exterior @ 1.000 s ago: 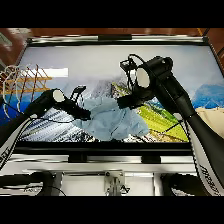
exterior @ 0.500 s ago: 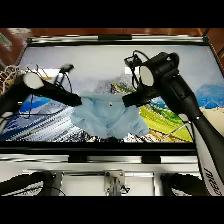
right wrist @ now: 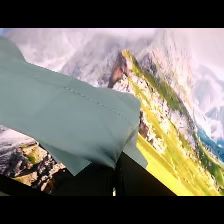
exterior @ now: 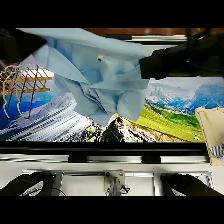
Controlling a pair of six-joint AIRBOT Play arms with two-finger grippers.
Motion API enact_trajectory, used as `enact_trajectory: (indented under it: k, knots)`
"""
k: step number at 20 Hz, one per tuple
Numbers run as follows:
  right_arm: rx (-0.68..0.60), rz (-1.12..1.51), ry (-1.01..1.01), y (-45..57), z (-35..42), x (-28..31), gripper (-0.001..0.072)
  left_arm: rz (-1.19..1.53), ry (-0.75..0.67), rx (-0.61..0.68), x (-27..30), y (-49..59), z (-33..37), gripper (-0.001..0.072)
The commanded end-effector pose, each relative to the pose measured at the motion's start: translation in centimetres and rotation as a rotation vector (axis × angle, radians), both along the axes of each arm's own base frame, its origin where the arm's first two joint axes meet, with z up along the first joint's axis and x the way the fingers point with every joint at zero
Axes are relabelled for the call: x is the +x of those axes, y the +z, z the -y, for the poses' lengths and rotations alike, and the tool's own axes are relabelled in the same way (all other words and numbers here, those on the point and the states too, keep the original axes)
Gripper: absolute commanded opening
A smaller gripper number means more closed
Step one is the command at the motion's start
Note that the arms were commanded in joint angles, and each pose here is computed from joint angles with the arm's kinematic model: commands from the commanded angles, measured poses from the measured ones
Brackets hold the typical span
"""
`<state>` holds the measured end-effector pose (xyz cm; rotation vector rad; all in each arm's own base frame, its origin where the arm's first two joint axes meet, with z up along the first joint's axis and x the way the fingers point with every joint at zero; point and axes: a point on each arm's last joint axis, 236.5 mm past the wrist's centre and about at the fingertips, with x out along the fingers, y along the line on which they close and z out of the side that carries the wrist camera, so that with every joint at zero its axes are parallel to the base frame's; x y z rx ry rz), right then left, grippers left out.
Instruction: Fold the shirts.
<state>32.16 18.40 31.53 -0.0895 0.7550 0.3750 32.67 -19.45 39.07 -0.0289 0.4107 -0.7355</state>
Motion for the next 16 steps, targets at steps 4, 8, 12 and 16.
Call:
enact_trajectory:
  k: [4,8,12,16]
  knots:
    - [-0.067,-0.218,0.036,-3.1,0.7,-4.2,0.0079,-0.293,-0.017,0.213,-1.1,-8.3,-1.7,0.0053]
    - [-0.142,-0.442,0.105,-9.4,-2.4,-3.4,0.0079,-0.475,0.024,0.312,0.0,-15.2,-3.2,0.0053]
    - [-0.267,-0.601,0.145,-16.8,-4.6,-0.4,0.0079,-0.684,0.021,0.354,-0.4,-23.5,-3.3,0.0053]
    - [-0.316,-0.713,0.156,-21.5,-5.7,0.4,0.0079,-0.752,0.074,0.343,0.5,-29.8,-3.5,0.0055]
